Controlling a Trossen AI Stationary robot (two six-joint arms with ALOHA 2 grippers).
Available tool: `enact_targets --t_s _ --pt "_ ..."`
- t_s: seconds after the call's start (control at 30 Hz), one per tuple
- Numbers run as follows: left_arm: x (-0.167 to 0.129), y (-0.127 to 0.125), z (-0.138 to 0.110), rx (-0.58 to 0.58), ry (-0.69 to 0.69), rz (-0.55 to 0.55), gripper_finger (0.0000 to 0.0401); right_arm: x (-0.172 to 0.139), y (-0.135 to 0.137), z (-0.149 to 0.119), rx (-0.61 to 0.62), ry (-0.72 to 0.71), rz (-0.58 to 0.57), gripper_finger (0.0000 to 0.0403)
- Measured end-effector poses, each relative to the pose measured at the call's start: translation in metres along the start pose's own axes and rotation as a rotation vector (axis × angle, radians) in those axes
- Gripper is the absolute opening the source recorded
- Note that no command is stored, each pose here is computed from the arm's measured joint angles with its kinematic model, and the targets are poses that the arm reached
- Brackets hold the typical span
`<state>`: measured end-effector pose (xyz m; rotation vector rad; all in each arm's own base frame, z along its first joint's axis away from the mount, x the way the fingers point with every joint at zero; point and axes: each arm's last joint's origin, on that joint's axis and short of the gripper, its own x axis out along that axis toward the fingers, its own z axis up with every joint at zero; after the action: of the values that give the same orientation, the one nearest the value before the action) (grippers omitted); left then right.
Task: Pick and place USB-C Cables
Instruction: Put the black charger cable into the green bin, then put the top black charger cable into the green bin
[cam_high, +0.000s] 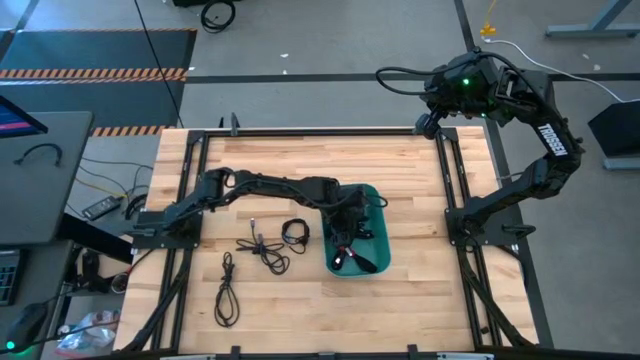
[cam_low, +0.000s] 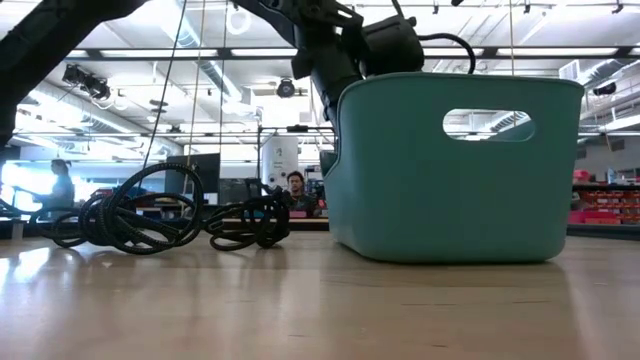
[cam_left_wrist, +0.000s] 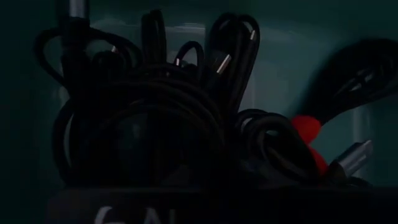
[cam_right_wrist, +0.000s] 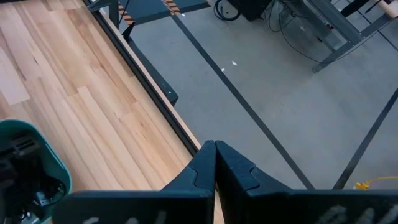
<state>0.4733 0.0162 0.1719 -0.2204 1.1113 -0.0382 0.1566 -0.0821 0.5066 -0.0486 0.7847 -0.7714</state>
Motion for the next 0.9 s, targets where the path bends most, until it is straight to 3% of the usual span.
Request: enact_targets --t_s 0.07,0.27,0.43,0.7,0.9 --pt "0.000 0.000 0.000 0.005 -0.003 -0.009 0.0040 0.000 0.000 0.000 0.000 0.000 0.000 0.0016" --pt "-0.006 -0.004 0.008 0.027 -0.036 -0.026 0.0150 0.000 0.000 0.000 -0.001 0.000 0.000 0.0016" --pt "-0.032 -0.005 0.027 -0.036 -0.068 -0.029 0.0209 0.000 0.000 0.000 -0.007 0.000 -0.001 0.0016" --pt "-0.114 -0.012 0.054 -0.121 -0.047 -0.010 0.0225 0.000 0.000 0.000 -0.027 0.000 -0.001 0.0016" --pt "-0.152 -0.029 0.042 -0.143 -0.021 0.078 0.0223 0.000 0.000 0.000 -0.029 0.000 -0.001 0.0016"
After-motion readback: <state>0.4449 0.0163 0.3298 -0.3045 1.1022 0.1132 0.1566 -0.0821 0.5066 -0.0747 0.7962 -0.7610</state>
